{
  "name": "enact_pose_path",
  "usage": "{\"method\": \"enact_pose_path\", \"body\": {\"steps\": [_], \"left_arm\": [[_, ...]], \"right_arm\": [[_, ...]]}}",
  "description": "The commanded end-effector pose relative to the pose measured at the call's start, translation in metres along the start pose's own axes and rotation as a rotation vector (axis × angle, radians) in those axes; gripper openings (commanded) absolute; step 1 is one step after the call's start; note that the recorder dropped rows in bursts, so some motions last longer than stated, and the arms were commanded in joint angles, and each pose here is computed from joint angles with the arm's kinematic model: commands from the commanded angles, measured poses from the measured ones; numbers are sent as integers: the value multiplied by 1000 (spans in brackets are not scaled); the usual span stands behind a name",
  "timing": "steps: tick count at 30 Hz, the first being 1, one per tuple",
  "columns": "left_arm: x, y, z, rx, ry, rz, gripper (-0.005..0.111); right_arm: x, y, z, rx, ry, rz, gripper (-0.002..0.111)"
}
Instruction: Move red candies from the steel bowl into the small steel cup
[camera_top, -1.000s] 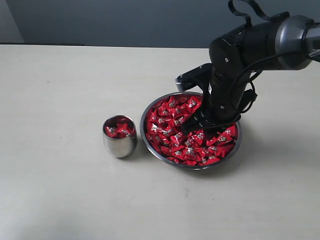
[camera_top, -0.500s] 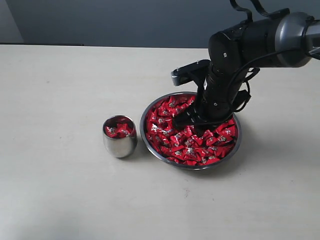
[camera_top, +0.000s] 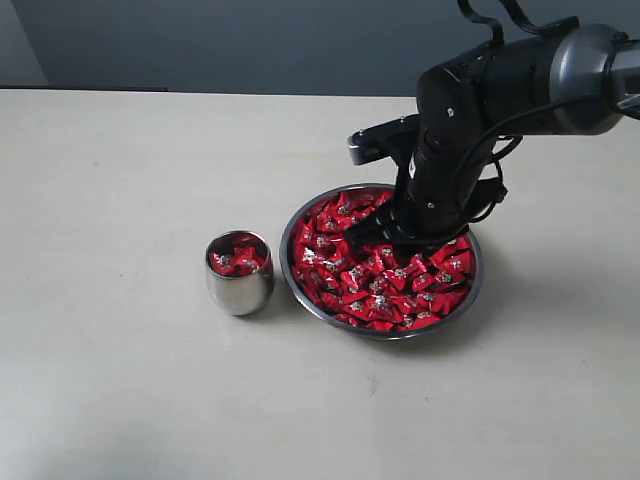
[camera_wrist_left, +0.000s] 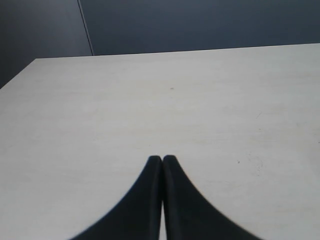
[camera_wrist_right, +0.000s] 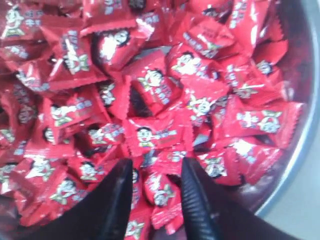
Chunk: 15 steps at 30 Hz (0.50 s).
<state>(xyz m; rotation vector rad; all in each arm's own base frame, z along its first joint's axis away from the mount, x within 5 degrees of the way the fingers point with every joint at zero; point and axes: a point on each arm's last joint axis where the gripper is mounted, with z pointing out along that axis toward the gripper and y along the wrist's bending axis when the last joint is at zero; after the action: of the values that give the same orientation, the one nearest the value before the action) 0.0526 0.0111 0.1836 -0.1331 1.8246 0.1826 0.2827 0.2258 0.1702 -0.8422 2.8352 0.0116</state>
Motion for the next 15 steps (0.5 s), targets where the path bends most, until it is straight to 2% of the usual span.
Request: {"method": "enact_pose_path", "body": {"steps": [1, 8, 15], "left_arm": [[1, 0, 0, 5, -8, 2, 0], [1, 0, 0, 5, -8, 2, 0], [1, 0, 0, 5, -8, 2, 0]], "right_arm": [[0, -7, -5, 74, -2, -84, 33], [-2, -10, -5, 64, -12, -228, 33], [-3, -22, -4, 51, -11, -197, 33]]}}
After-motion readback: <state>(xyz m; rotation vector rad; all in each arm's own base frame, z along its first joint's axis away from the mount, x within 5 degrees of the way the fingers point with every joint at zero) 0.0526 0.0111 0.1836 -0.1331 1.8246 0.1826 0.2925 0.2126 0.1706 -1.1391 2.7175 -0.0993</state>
